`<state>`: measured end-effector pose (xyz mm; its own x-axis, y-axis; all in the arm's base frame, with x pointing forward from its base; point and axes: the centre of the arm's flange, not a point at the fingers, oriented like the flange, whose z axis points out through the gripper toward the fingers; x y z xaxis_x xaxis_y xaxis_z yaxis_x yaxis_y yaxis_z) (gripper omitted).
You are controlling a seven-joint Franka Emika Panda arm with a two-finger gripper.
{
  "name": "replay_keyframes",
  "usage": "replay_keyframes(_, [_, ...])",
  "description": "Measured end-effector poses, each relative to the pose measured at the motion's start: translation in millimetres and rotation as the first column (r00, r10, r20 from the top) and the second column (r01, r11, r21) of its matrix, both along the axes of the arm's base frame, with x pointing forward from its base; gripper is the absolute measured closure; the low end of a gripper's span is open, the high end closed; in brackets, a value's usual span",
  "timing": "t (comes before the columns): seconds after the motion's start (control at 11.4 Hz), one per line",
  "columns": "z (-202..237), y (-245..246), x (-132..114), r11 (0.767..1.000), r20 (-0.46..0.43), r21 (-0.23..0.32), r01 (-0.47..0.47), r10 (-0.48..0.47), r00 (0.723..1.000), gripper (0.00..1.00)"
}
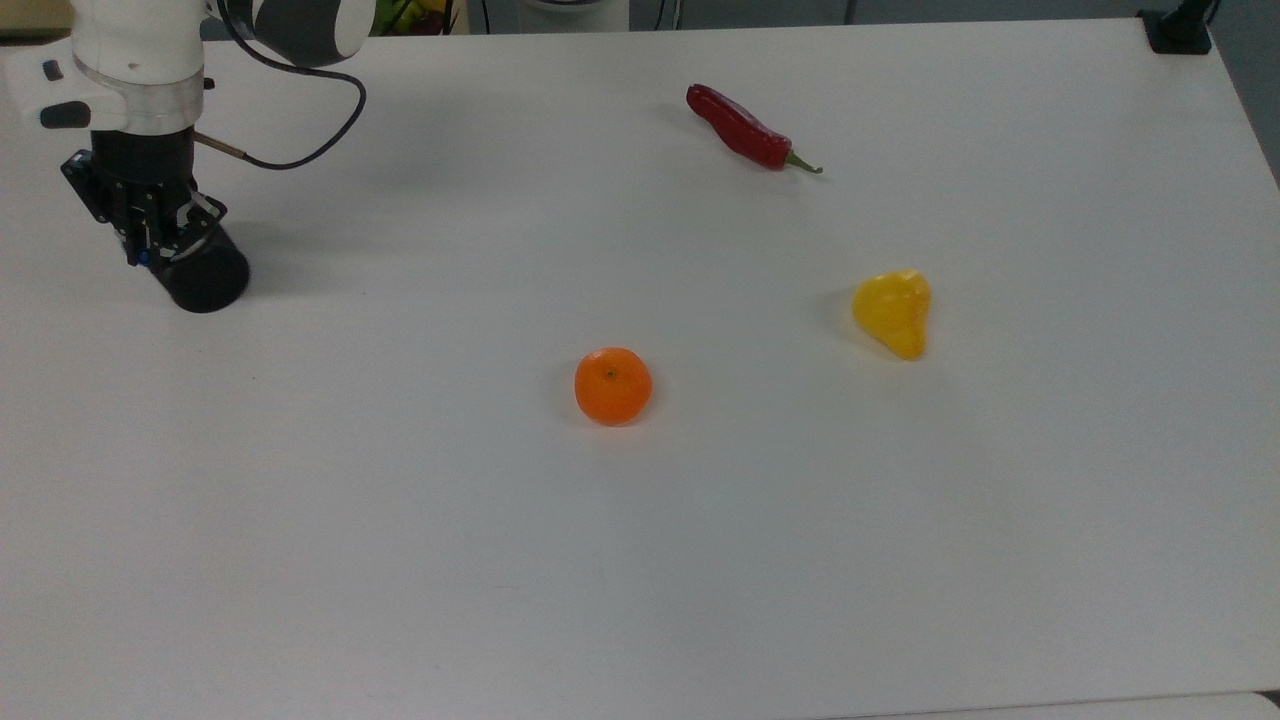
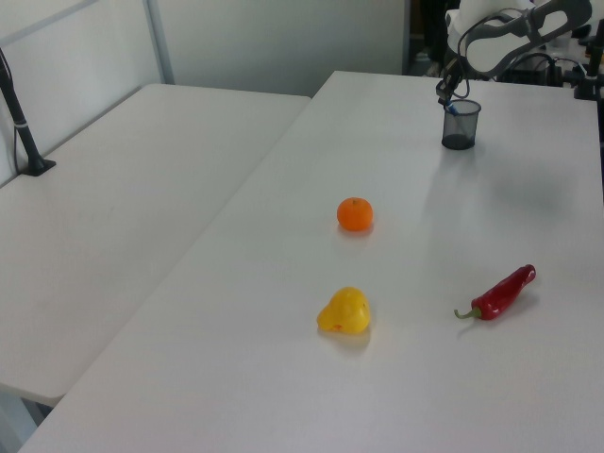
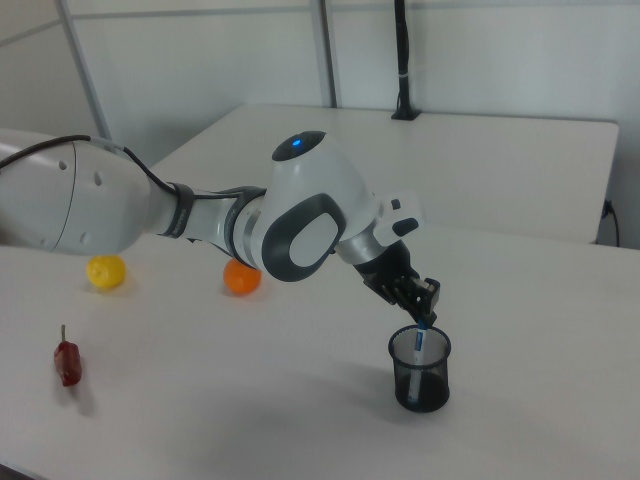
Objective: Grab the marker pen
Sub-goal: 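Close the gripper on the blue-capped marker inside the cup, then lift the marker straight up out of the mesh cup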
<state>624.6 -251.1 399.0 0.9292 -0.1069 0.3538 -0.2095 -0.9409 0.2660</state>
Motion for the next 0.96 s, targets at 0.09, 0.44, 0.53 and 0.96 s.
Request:
replay_keyframes(0.09, [0, 0, 0, 1.000, 0.000, 0.000, 0.000, 0.000, 1.000, 0.83])
replay_keyframes(0.44, [7, 0, 0, 1.000, 0.012, -0.002, -0.001, 0.001, 1.000, 0.83])
replay_keyframes(0.53, [14, -1, 0, 1.000, 0.023, -0.003, 0.000, 0.000, 1.000, 0.83])
replay_keyframes(0.96, [128, -4, -23, 1.000, 0.200, -0.008, 0.008, -0.006, 0.980, 0.83])
